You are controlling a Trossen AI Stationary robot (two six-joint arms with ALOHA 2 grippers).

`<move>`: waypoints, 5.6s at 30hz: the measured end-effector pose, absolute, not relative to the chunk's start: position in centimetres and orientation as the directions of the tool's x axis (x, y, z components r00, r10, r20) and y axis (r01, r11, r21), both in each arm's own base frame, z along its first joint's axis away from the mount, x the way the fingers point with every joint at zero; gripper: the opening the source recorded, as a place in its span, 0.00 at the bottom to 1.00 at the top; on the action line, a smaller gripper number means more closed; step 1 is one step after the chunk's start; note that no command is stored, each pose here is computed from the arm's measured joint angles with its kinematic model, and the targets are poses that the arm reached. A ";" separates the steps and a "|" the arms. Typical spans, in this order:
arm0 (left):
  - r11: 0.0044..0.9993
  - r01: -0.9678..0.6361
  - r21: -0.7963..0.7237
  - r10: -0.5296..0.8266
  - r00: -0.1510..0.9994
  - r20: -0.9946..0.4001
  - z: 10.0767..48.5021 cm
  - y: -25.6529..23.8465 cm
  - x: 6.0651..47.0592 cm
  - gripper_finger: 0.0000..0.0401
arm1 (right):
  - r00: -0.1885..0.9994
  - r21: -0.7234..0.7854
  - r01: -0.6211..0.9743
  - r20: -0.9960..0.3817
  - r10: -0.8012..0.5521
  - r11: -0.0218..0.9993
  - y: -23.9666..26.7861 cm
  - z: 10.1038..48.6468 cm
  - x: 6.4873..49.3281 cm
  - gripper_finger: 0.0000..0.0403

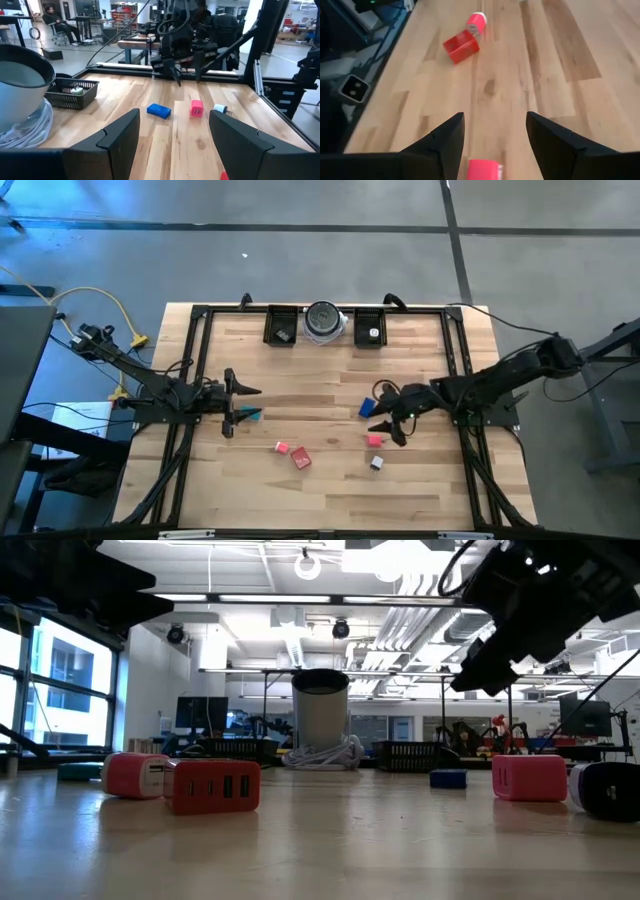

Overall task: Pick & Place Office items
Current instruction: Put the pink charger adapter into the right black basket

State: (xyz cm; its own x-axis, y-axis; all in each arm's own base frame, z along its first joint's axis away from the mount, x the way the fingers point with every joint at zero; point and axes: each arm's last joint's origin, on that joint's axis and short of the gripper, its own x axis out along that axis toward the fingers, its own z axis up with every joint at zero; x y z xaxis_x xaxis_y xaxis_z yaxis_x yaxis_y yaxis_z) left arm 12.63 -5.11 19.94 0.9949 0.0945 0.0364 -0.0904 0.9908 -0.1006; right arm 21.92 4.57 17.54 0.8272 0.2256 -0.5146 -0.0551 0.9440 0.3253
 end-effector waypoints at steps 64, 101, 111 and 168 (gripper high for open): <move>0.989 -0.094 -0.118 0.096 0.995 0.008 19.6 -5.3 12.9 0.58 | 0.440 0.215 0.023 -0.879 0.184 0.976 9.2 16.4 25.6 0.49; 0.987 -0.094 -0.130 0.095 0.995 0.004 19.5 -5.3 12.9 0.58 | 0.355 0.171 0.057 -0.924 0.140 0.984 9.6 12.5 26.7 0.47; 0.987 -0.094 -0.130 0.095 0.995 0.004 19.5 -5.3 12.9 0.58 | 0.352 0.165 0.042 -0.925 0.140 0.985 9.5 12.6 26.7 0.35; 0.973 -0.080 -0.215 0.102 0.990 0.093 20.5 -5.2 12.9 0.58 | 0.974 0.042 0.079 -0.215 -0.069 0.996 4.1 23.5 15.7 0.35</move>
